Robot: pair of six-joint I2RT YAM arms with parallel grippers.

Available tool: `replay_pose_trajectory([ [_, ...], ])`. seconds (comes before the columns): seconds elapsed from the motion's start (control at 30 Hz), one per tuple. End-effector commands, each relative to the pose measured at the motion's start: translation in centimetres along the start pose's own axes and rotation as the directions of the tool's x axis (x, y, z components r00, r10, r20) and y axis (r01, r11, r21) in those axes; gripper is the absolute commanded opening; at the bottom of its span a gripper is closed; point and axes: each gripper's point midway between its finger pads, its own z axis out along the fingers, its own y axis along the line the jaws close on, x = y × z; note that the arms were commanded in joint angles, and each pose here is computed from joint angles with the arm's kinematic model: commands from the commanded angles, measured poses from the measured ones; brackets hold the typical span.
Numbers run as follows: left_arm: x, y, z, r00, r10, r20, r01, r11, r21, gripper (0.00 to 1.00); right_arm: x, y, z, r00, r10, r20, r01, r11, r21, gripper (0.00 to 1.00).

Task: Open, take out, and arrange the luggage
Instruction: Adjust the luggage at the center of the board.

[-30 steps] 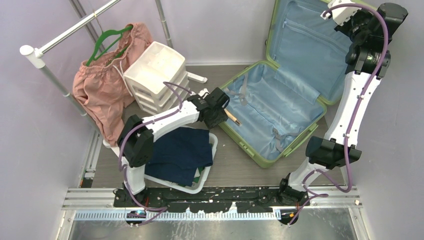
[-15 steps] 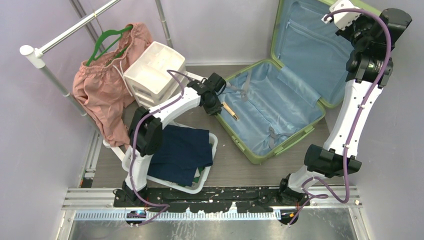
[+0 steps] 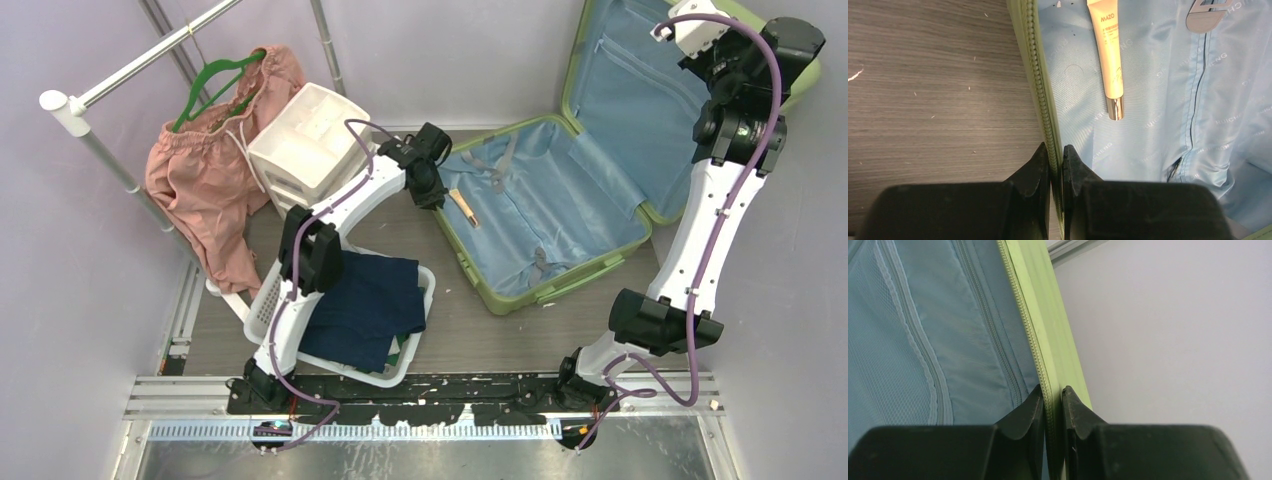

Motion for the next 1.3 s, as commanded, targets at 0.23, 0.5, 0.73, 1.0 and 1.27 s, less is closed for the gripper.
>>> replay_pose_trajectory([
  [0.23,-3.9,-8.5,-1.1,0.995,0.017,0.097,-0.049,0.937,0.345,0.06,-2.9,-4.2,-1.5,0.995,0.03,0.098,-0.046,0.984,0.173,0.29],
  [0.5,-3.9,-9.0,-1.8,0.995,0.019,0.096,-0.055,0.924,0.38,0.2,-3.3,-4.1,-2.0,0.991,0.044,0.123,-0.064,0.984,0.169,0.59],
  [0.73,-5.2,-8.6,-3.8,0.99,0.004,0.143,-0.06,0.921,0.385,0.39,-6.0,-4.0,-4.1,0.97,0.109,0.219,-0.136,0.984,0.114,0.83],
  [1.0,-6.6,-6.9,-7.2,0.972,0.036,0.232,-0.114,0.937,0.33,0.53,-8.1,1.7,-6.5,0.932,0.235,0.275,-0.206,0.97,-0.131,0.9],
  [1.27,-7.7,-5.0,-11.8,0.939,0.096,0.331,-0.194,0.941,0.278,0.57,-9.5,11.2,-9.3,0.862,0.459,0.216,-0.296,0.8,-0.522,0.93],
])
